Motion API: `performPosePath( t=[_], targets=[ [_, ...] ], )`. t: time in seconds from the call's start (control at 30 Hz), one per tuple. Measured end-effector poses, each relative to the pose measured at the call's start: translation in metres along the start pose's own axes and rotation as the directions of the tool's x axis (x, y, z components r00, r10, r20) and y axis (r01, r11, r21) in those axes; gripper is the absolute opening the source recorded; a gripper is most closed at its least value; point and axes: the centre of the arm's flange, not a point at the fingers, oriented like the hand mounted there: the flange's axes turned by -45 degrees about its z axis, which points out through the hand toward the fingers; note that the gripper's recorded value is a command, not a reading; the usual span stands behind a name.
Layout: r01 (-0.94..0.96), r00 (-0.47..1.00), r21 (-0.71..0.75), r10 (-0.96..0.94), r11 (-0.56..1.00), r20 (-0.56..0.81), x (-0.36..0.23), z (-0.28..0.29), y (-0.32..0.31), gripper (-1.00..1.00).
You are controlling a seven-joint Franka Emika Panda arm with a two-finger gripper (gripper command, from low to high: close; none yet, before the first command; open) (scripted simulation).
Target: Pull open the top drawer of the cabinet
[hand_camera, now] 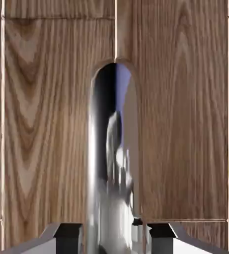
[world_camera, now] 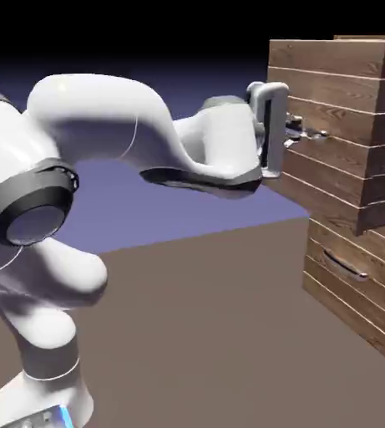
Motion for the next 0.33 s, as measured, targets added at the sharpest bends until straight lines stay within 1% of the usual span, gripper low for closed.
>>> performPosePath(
  t=[0.2, 0.23, 0.3, 0.33],
  targets=[
    [0.000, 1.000, 0.000, 0.000, 1.000, 0.000, 0.000, -0.076, 0.000, -1.00],
    [0.000, 1.000, 0.000, 0.000, 1.000, 0.000, 0.000, -0.088, 0.000, 1.00],
    [0.000, 1.000, 0.000, 0.000, 1.000, 0.001, 0.000, -0.088, 0.000, 1.00],
    [-0.002, 1.000, -0.002, 0.002, 1.000, 0.001, 0.001, -0.100, 0.000, 1.00]
  ],
)
